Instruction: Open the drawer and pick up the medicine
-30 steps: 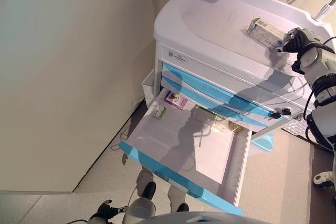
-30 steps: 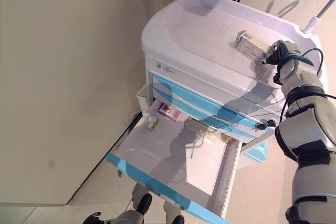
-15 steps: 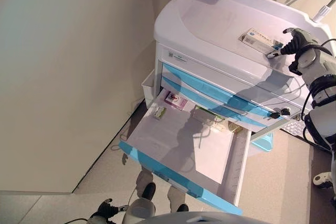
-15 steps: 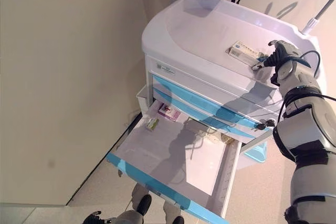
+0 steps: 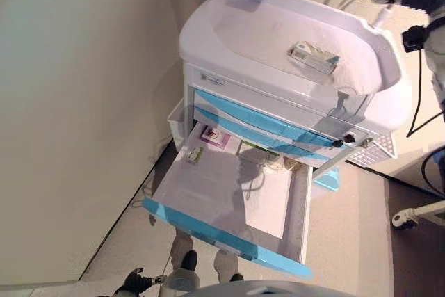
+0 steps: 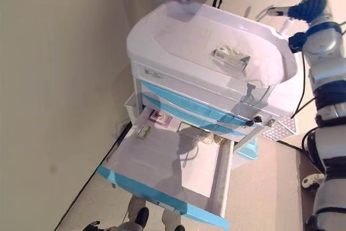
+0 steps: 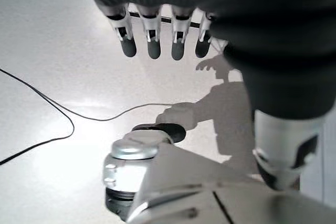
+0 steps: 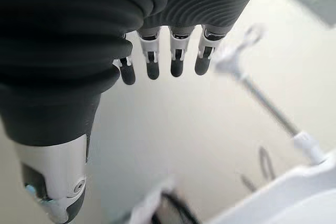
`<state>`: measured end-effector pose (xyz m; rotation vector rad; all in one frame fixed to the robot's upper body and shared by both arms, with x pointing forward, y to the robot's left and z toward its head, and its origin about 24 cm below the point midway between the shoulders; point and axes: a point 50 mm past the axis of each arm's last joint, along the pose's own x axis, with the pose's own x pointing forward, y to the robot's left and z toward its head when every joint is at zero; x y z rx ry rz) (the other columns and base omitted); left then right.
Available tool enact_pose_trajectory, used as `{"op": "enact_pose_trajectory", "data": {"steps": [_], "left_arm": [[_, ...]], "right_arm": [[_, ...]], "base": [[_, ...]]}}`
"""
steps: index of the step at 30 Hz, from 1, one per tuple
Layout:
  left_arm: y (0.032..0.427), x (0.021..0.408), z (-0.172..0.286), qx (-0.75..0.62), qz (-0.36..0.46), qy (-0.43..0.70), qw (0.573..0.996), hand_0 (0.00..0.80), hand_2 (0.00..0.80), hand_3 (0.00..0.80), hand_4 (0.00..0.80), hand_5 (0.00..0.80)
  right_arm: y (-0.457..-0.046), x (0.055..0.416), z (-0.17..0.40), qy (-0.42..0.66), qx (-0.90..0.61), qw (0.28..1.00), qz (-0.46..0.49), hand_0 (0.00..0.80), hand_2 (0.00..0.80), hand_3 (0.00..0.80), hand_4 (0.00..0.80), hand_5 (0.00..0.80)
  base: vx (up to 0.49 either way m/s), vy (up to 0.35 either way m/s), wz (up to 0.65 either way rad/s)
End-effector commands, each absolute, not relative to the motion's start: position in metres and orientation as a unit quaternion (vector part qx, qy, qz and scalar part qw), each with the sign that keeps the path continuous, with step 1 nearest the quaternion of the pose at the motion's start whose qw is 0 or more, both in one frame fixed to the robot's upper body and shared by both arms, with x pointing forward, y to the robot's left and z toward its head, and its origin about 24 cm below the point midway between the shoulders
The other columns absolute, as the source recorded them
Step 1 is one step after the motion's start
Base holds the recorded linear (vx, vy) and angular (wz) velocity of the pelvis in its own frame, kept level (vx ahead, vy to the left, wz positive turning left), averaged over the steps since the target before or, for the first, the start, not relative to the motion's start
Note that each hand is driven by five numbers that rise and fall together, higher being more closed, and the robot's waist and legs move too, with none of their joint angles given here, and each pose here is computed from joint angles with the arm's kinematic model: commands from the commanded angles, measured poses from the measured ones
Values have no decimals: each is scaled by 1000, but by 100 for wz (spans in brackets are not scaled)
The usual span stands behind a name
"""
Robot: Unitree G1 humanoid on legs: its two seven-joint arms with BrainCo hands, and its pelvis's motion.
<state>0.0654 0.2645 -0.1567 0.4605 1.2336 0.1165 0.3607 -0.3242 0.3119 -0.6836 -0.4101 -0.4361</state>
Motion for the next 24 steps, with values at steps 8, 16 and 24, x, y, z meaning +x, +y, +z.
{"op": "enact_pose_trajectory", "data": {"steps": [8,16,24], "left_arm": [[262,41,-162,214,66,603,766,0,0,0,0,0],[255,48,-162,217,57,587,778,0,0,0,0,0],[248,58,-162,221,43,571,790,0,0,0,0,0]], "right_arm": [[-364,321,260,-230,-201,909,-285,0,0,0,0,0],[-380,283,160,-133,-163,921,-326,0,0,0,0,0],[-371,243,63,0,-146,923,-356,0,0,0,0,0]], "base": [[-26,37,-37],[-24,36,-35],[-14,33,-23]]}}
